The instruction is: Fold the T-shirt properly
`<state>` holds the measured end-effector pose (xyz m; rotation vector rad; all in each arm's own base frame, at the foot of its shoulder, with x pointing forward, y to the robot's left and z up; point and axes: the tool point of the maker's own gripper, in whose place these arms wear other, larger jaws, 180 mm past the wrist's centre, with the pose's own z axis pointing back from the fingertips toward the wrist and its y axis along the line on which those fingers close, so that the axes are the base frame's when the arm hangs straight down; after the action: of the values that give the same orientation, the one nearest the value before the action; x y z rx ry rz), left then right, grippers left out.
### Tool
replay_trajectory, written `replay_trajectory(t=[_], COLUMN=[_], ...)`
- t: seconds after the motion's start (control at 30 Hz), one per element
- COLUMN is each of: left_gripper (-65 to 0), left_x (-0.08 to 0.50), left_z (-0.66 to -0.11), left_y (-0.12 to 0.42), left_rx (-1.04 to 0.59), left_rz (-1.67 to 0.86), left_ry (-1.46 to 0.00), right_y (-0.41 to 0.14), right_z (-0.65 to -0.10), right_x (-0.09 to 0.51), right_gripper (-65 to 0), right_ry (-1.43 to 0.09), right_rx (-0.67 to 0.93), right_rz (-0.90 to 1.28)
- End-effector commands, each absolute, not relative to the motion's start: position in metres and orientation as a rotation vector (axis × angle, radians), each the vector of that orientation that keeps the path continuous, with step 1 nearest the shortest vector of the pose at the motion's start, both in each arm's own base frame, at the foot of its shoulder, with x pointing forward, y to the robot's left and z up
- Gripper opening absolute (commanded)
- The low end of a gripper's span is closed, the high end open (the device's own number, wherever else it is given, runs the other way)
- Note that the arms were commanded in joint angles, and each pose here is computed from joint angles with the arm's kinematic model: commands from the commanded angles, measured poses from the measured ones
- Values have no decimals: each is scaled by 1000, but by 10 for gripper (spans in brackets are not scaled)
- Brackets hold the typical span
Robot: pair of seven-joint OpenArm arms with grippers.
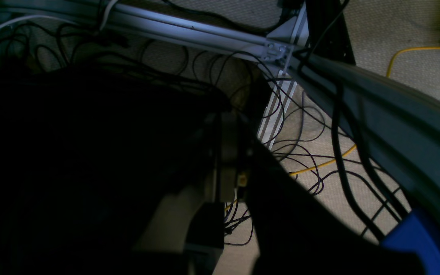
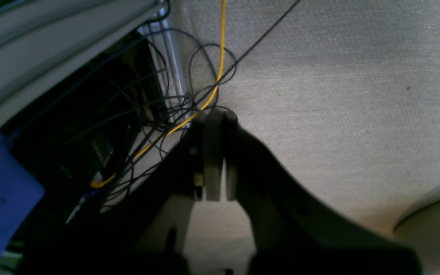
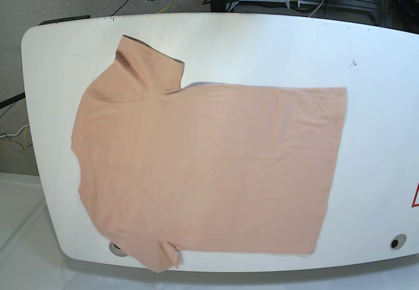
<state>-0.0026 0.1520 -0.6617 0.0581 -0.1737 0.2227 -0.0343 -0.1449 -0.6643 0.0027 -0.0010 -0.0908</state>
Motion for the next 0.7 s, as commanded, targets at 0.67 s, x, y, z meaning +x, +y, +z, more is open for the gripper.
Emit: replay_trajectory(t=[0.67], left_gripper=[-650], left_x=[-3], left_z=[-661], left_y=[155], left_rx=[62], left_rz=[213], left_ry=[-185], right_y=[-148], right_z=[-664], right_x=[-37], right_gripper=[-648], right_ry=[11], right_rx=[1], right_rz=[-89])
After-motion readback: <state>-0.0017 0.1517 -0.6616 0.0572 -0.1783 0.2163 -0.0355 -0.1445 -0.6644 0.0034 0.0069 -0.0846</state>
